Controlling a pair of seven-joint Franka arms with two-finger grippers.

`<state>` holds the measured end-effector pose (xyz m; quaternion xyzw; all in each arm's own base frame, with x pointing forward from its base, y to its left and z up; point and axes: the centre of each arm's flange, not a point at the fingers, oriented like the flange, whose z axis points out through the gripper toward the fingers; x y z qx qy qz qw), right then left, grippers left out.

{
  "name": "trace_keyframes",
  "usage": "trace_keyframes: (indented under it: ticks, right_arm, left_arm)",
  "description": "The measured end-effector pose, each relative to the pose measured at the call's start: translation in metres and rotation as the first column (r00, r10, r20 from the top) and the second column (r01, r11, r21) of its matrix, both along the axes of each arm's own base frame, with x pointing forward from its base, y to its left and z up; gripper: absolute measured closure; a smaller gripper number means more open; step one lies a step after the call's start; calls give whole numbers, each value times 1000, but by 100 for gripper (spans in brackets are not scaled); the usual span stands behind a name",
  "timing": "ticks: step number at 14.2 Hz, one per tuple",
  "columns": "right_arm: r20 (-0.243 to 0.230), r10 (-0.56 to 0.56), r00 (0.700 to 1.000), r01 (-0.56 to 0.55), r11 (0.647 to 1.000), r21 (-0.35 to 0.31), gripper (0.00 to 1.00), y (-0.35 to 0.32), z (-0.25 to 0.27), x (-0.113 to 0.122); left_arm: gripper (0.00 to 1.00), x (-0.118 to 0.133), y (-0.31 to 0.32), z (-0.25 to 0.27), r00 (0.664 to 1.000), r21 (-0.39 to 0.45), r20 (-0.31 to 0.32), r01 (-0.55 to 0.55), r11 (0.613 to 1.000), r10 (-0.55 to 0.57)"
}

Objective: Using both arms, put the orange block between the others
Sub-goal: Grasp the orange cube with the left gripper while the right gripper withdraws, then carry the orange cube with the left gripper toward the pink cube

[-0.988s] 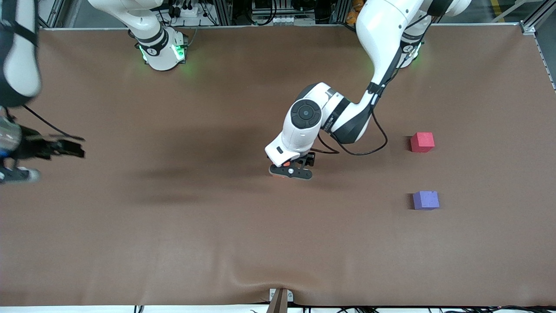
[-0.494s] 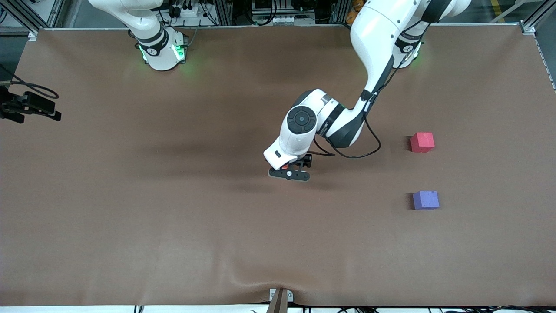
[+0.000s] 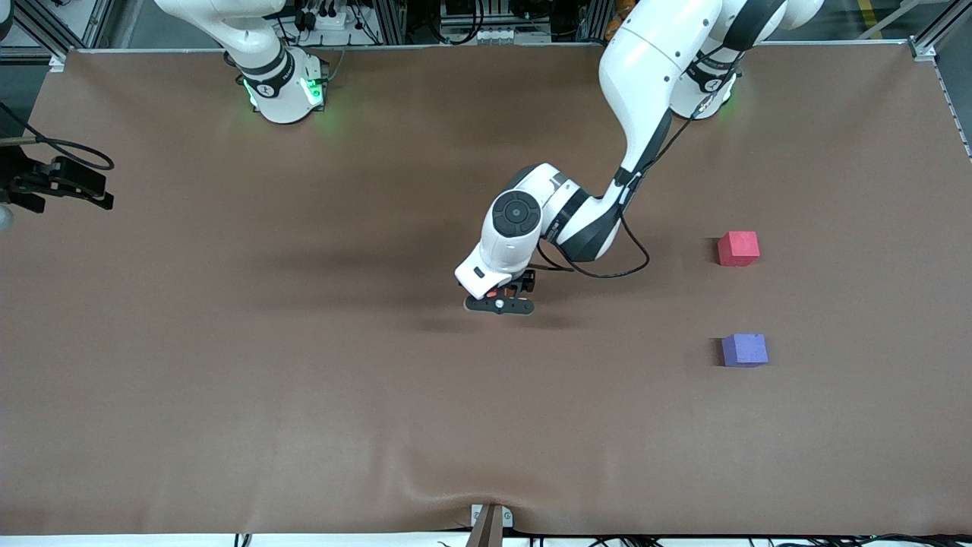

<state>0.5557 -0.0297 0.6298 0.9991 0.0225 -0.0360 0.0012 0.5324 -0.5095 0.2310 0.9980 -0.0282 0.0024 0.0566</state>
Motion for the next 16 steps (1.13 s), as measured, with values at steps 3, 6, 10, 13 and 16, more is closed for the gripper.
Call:
trace_keyframes:
  ticks: [3,6,10,13,16]
  right_arm:
    - [14,2,1000,-2,1000,0,0,-1,10,-2]
    - [16,1,1000,-1,1000,0,0,-5,11,-3]
    - [37,0,999,0,1000,-1,0,-5,21,-3]
    - [47,0,999,0,1000,3,0,-5,24,-3]
    - [84,-14,996,12,1000,29,0,-10,27,1]
  left_arm:
    - [10,-2,-1,-7,1000,6,-10,-25,1000,25]
    - [14,-3,-2,-18,1000,7,-11,-28,1000,28]
    - [37,-6,-5,-28,999,0,-5,-39,999,39]
    - [44,-5,-7,-25,999,-5,-1,-39,999,39]
    - [44,5,-9,6,998,-30,29,-47,998,48]
